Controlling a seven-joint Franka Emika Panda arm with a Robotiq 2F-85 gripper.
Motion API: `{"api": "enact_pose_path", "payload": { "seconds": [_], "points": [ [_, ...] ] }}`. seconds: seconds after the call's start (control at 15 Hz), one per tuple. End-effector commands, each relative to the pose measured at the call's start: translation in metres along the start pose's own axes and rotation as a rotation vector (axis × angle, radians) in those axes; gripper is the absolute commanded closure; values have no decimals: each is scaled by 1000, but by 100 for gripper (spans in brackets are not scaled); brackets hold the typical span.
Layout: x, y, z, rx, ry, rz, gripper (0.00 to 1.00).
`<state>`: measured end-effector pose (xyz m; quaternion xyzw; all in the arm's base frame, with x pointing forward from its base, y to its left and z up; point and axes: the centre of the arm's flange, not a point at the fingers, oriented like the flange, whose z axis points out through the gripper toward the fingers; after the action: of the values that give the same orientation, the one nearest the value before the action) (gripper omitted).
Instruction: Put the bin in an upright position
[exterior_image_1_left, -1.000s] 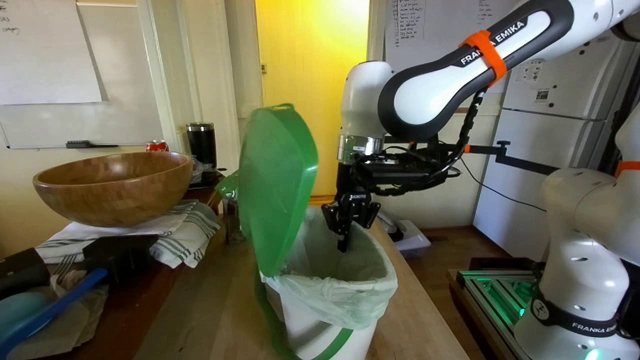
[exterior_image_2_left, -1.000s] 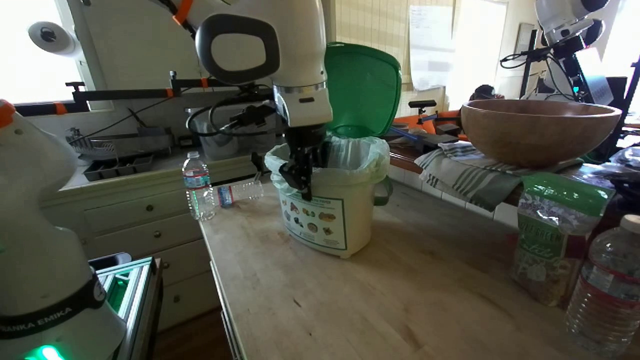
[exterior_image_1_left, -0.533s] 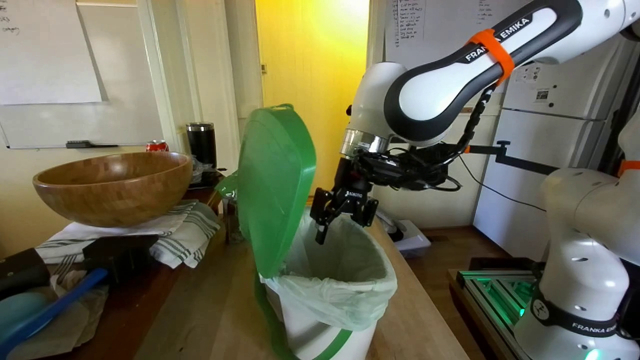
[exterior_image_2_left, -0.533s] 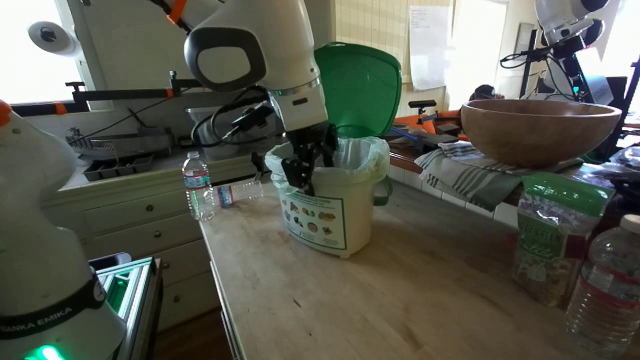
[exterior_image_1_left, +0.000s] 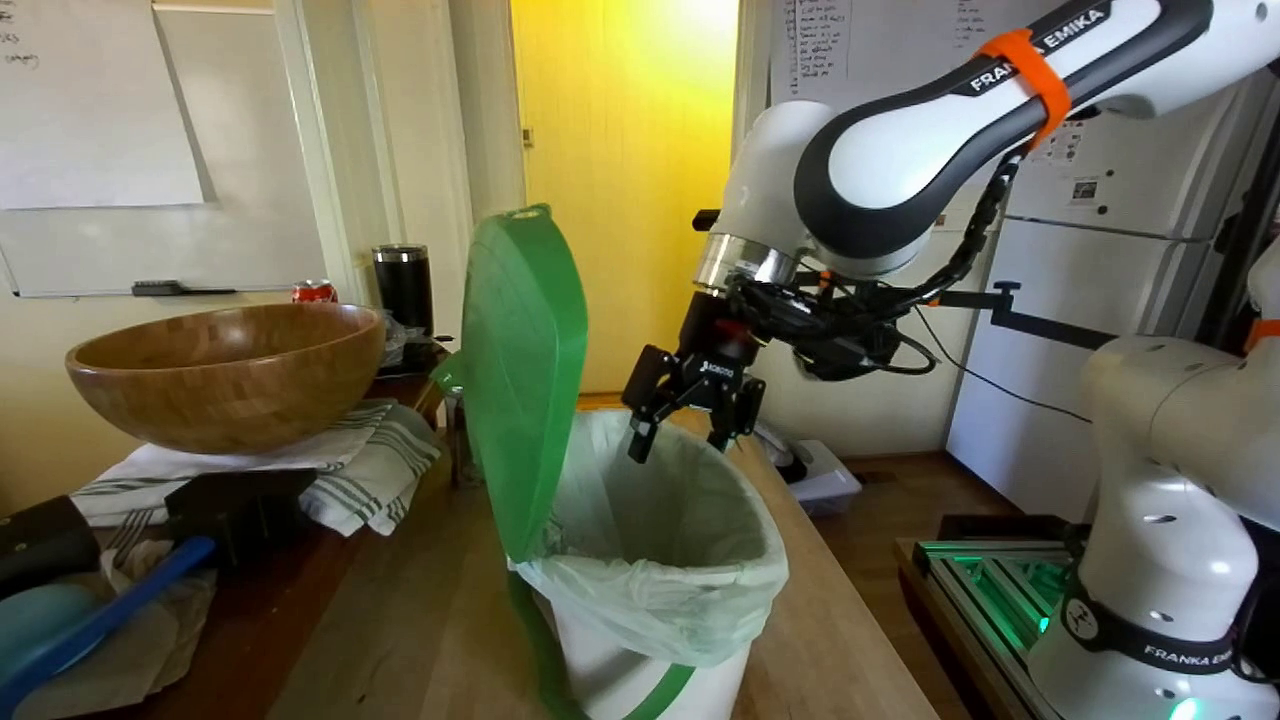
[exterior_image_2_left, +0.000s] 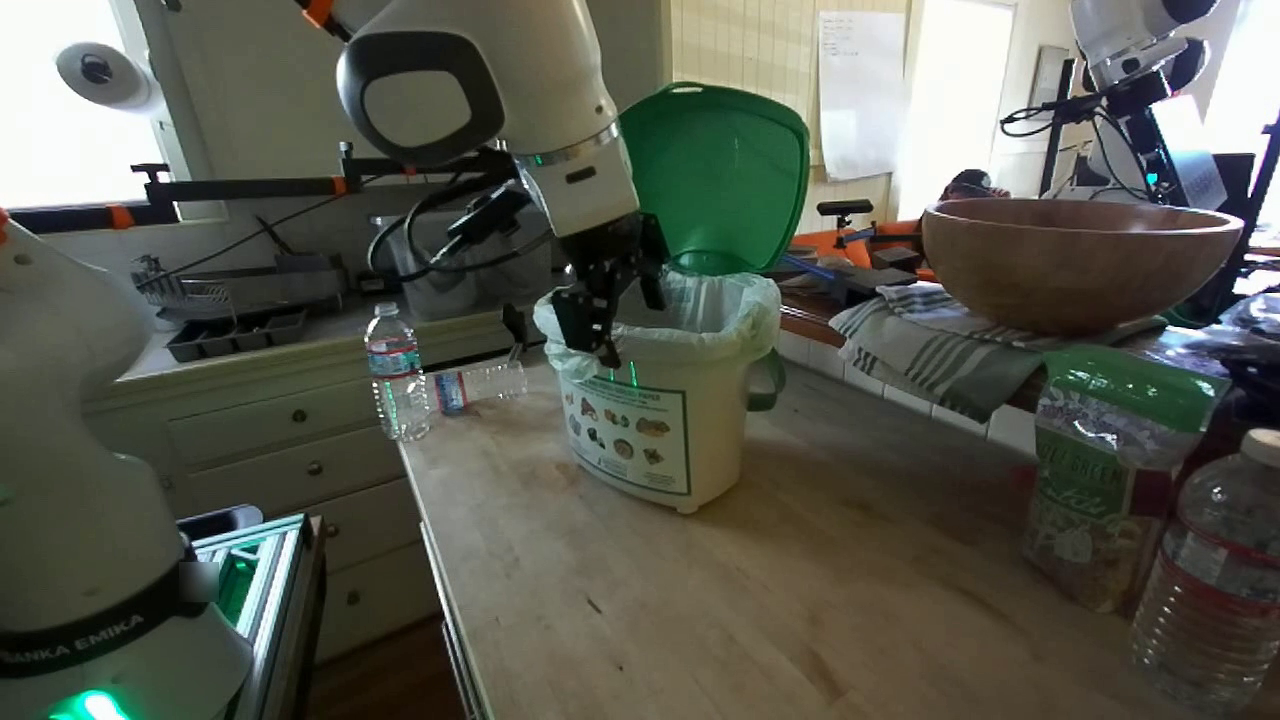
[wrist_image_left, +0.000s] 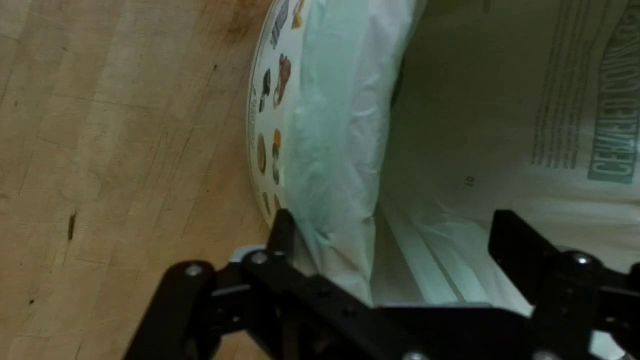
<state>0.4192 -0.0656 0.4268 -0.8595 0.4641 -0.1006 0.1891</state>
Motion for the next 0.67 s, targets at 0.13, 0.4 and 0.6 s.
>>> {"api": "enact_pose_path", "payload": {
  "seconds": [0.13,0.4,0.6],
  "points": [
    [-18,7,-16,6,0,7,0],
    [-21,12,-22,-43,-30,42,0],
    [-24,17,-29,-88,-36,-29,0]
  ]
}}
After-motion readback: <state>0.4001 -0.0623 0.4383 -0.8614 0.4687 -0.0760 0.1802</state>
